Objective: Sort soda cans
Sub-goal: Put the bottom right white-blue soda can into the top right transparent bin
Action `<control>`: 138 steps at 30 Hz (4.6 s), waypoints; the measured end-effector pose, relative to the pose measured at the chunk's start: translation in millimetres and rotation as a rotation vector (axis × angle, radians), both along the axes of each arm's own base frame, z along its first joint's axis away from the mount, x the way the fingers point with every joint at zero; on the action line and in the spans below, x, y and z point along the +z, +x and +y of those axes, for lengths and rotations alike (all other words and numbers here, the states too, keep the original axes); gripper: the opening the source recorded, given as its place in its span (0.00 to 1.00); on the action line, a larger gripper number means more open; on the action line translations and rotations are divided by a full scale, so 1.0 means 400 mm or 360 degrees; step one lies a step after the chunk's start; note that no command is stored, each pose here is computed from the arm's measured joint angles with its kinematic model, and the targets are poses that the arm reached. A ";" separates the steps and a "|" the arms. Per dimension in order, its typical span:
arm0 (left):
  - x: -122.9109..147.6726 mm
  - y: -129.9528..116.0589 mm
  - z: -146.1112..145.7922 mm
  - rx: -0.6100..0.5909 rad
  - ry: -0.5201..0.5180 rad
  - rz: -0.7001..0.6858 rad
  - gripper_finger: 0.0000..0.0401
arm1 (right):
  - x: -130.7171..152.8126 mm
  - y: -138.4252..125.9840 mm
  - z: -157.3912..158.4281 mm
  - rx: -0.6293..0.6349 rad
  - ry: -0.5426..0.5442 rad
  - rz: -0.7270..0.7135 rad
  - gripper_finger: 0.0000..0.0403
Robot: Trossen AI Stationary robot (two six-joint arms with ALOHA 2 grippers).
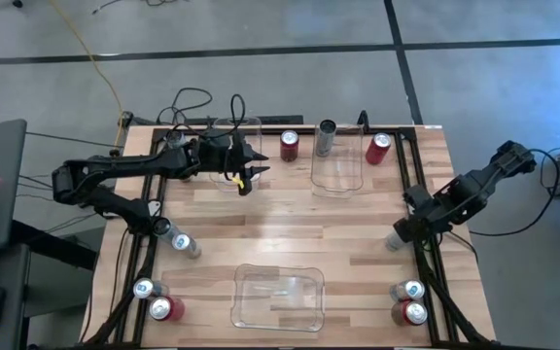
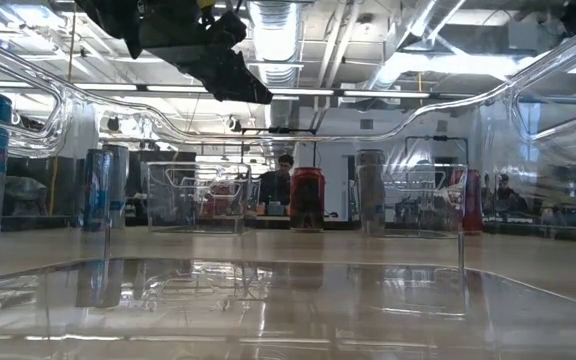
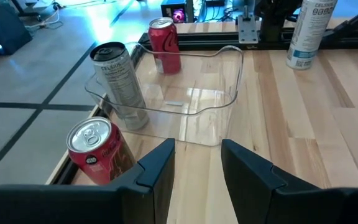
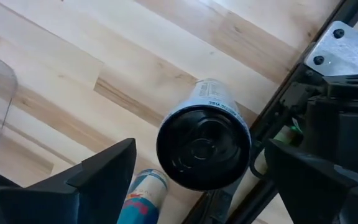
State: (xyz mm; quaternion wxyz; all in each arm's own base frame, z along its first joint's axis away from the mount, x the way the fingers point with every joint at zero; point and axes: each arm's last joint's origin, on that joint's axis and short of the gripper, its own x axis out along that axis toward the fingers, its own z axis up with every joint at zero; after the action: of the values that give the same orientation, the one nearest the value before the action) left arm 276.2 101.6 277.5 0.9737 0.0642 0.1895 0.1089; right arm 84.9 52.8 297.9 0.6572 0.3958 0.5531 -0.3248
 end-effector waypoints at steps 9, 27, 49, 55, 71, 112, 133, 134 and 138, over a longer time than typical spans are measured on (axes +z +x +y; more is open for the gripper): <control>-0.001 0.000 0.000 0.0001 -0.0002 0.0006 0.32 | -0.015 0.022 0.015 -0.0006 -0.0081 0.0126 0.95; -0.002 -0.001 0.000 -0.0003 0.0004 0.0015 0.32 | -0.032 0.050 0.033 -0.0079 -0.0126 0.0211 0.85; 0.000 0.000 0.000 -0.0001 0.0006 0.0003 0.32 | -0.108 0.056 0.038 -0.0124 -0.0083 0.0256 0.66; 0.000 0.000 0.000 -0.0001 0.0007 0.0002 0.32 | -0.078 0.075 0.031 -0.0158 -0.0019 0.0174 0.64; 0.000 0.000 0.000 -0.0002 0.0011 0.0003 0.32 | 0.092 0.141 -0.055 -0.0066 0.0014 -0.0134 0.65; -0.002 -0.002 0.003 -0.0021 0.0077 0.0030 0.32 | 0.043 0.339 -0.711 0.0058 -0.0348 0.0208 0.65; -0.002 -0.006 0.015 0.0008 0.0065 0.0033 0.32 | -0.044 0.390 -0.778 0.0179 -0.0341 0.0201 0.66; -0.002 -0.006 0.015 0.0008 0.0065 0.0033 0.32 | -0.044 0.390 -0.778 0.0179 -0.0340 0.0202 0.67; -0.003 -0.006 0.014 0.0008 0.0064 0.0036 0.32 | -0.044 0.390 -0.778 0.0179 -0.0340 0.0202 0.73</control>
State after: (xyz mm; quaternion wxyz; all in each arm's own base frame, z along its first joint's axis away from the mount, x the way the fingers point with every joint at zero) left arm 273.6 107.4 276.4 0.9697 0.0846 0.1985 0.1144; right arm 240.9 -258.4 280.3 0.6764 0.2706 0.5771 -0.3690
